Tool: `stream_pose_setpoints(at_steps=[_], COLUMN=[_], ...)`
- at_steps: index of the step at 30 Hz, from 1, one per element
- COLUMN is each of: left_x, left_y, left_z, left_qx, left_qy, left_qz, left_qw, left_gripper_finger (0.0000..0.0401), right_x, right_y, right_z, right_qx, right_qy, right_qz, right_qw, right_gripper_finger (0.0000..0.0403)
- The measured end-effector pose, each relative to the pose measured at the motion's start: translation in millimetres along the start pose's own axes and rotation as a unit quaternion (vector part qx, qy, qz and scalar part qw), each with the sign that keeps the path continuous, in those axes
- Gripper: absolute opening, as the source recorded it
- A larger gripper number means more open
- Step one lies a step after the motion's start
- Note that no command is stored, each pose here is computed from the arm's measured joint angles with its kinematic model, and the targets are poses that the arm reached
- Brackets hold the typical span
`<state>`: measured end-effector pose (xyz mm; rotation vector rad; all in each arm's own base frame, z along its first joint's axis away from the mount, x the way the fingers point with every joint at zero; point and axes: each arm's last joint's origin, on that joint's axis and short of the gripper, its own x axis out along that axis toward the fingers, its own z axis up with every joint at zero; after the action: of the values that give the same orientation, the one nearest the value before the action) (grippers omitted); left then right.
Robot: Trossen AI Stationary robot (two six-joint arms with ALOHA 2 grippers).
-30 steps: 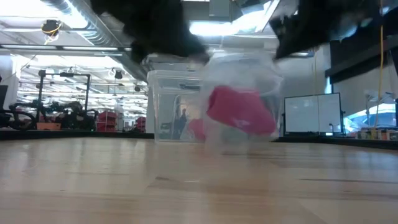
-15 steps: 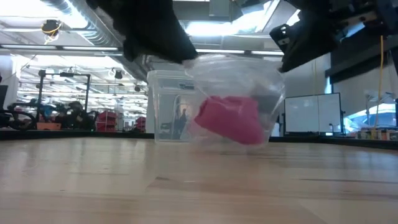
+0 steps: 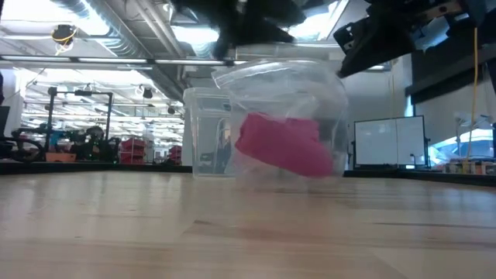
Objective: Roll bandage
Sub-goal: Close the transparent zip bag
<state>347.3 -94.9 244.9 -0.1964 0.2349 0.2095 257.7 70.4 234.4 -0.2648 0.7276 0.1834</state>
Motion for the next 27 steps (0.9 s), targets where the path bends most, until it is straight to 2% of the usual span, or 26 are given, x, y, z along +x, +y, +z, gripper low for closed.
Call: stream_pose_setpoints(at_steps=[6,9,18,27], left_x=[46,60,64,64], left_y=[0,-2,-1,0], left_z=[-16,-20,-20,-21], left_qx=[0.028,0.045,0.055,0.065], left_qy=[0.022,0.03,0.051,0.053], left_qz=[0.005,0.003,0.002,0.002], left_qw=[0.999,0.999,0.997,0.996], left_gripper_finger=[0.0155,0.0155,0.0148,0.0072], right_x=[0,0,0,0], right_y=[0,0,0,0], right_z=[0,0,-1,-1], right_qx=[0.0,0.001,0.002,0.002], right_qy=[0.002,0.002,0.005,0.006], right_qz=[-0.007,-0.007,-0.006,-0.007], right_qw=[1.0,1.0,1.0,1.0], right_gripper_finger=[0.0,0.0,0.0,0.0])
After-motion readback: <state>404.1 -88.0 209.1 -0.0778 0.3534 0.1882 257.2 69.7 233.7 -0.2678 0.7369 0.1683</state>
